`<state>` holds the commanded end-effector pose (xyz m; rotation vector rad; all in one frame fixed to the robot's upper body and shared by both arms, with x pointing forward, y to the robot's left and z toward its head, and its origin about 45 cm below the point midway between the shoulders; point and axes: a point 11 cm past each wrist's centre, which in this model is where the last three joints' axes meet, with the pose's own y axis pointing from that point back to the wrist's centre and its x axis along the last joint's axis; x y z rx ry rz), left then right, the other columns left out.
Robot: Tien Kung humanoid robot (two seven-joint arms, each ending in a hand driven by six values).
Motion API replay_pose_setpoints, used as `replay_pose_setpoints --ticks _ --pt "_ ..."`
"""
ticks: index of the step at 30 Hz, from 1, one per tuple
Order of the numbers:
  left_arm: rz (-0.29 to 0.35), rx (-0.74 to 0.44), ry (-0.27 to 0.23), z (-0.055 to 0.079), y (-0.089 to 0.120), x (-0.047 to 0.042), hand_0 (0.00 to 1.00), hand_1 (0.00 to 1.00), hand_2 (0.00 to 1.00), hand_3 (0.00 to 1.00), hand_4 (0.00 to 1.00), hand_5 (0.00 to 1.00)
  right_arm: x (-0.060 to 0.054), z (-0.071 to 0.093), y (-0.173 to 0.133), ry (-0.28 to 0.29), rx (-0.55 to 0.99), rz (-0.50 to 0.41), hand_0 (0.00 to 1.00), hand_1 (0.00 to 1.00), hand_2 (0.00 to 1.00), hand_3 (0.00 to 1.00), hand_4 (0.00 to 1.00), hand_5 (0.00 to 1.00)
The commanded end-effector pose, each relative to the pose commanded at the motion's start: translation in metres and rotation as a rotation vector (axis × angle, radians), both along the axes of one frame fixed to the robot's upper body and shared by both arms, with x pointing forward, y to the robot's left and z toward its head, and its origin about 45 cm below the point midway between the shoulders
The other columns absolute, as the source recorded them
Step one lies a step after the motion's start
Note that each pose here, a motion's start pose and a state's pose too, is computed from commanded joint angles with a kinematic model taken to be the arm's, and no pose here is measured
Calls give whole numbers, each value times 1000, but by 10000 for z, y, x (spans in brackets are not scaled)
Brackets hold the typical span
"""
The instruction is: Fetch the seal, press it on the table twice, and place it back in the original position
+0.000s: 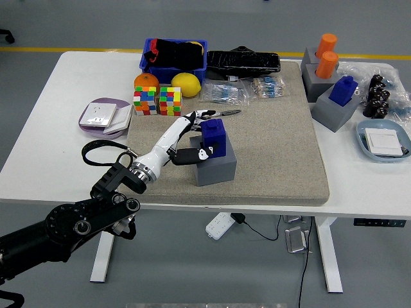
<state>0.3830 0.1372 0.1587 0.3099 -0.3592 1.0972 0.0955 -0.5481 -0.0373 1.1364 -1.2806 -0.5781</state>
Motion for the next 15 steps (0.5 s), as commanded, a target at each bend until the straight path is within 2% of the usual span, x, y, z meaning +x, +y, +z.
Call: replay_pose_setpoints --ticks 15 --pt "2 11 -1 -32 5 1 853 543 441 888 564 2 4 6 -9 -1 -3 1 782 698 682 639 760 543"
